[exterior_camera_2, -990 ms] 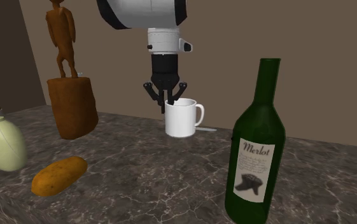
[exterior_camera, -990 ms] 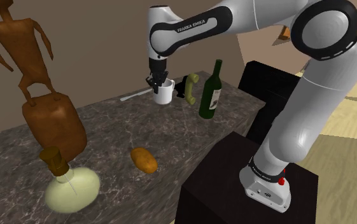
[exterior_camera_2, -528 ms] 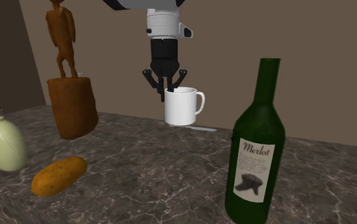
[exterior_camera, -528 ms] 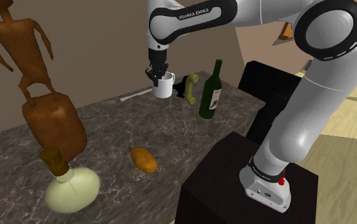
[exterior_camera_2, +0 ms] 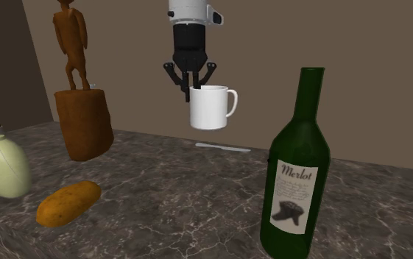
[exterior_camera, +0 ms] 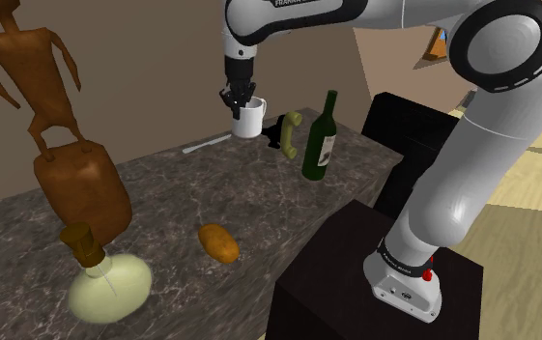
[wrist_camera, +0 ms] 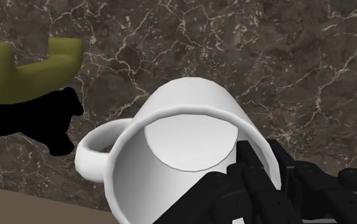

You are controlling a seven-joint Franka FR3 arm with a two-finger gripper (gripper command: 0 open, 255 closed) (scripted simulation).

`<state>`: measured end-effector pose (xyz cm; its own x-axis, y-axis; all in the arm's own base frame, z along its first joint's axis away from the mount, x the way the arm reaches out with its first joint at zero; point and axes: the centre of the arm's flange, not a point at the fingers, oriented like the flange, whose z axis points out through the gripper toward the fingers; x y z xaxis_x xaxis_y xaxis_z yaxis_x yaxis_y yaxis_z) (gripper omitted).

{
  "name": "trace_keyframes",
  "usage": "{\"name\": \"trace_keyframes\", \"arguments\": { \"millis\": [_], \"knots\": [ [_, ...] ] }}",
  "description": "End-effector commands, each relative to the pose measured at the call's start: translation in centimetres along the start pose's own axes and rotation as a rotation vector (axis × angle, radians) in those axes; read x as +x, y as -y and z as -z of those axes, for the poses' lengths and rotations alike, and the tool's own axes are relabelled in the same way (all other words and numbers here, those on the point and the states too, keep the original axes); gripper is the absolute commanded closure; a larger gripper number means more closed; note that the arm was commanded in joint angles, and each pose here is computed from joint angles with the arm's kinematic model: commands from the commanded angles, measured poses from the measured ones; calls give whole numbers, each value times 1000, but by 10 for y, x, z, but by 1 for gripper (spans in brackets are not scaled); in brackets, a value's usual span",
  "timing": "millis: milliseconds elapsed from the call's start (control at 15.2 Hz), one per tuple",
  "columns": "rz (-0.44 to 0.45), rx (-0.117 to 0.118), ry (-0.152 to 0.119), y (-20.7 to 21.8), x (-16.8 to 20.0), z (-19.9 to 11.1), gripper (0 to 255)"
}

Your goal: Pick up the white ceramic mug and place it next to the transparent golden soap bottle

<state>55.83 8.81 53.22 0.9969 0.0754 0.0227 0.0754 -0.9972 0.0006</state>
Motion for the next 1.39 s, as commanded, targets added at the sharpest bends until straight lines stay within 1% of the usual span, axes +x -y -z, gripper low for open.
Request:
{"name": "trace_keyframes", "arguments": {
  "millis": [0, 1320],
  "knots": [
    [0, 0, 0, -1, -1, 10, 255],
    [0, 0, 0, -1, 1, 116, 255]
  ]
}}
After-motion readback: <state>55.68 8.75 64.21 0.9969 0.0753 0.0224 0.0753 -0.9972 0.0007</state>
